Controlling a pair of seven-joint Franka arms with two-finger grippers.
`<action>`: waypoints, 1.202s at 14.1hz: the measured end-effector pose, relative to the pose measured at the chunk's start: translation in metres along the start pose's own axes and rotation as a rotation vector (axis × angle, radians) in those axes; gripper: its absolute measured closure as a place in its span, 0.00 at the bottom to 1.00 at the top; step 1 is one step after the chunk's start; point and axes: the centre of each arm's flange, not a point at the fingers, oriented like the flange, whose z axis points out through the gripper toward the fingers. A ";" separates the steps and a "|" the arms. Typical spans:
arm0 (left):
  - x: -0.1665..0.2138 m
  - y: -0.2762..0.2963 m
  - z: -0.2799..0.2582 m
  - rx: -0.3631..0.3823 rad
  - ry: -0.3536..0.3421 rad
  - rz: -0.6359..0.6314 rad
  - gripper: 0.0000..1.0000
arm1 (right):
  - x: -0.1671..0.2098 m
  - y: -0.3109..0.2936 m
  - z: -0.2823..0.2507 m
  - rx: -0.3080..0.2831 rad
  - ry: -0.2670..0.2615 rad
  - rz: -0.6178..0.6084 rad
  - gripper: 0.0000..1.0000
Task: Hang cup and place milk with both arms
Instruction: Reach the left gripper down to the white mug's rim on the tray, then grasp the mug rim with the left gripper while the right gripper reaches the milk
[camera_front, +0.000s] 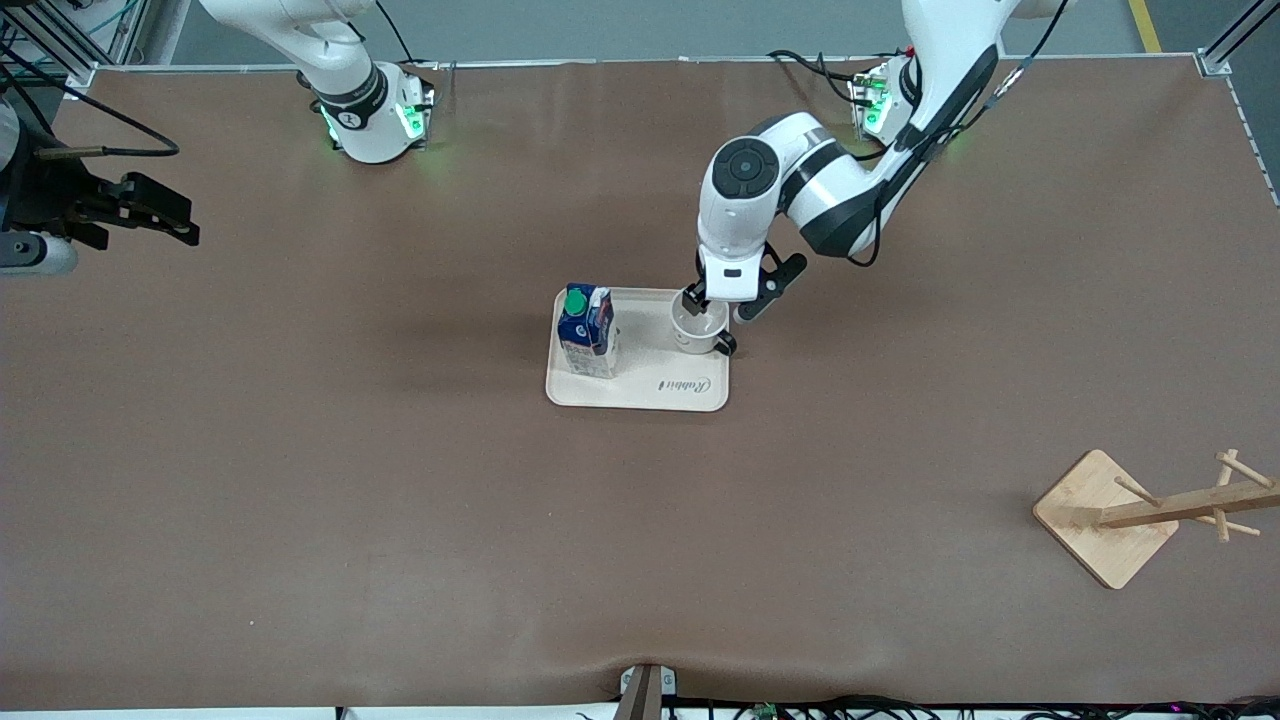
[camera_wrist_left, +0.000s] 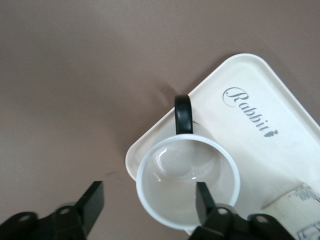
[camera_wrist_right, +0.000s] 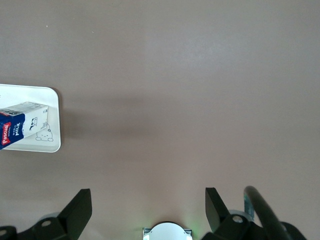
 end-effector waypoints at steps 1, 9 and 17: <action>-0.001 0.001 0.007 0.001 0.003 -0.016 0.20 | 0.001 -0.001 0.002 0.000 -0.004 -0.001 0.00; -0.015 0.003 0.044 0.024 0.017 -0.047 0.55 | 0.025 -0.008 0.037 -0.006 -0.071 -0.021 0.00; -0.013 0.017 0.030 -0.018 0.017 -0.055 0.93 | 0.061 -0.067 0.079 -0.004 -0.055 -0.097 0.00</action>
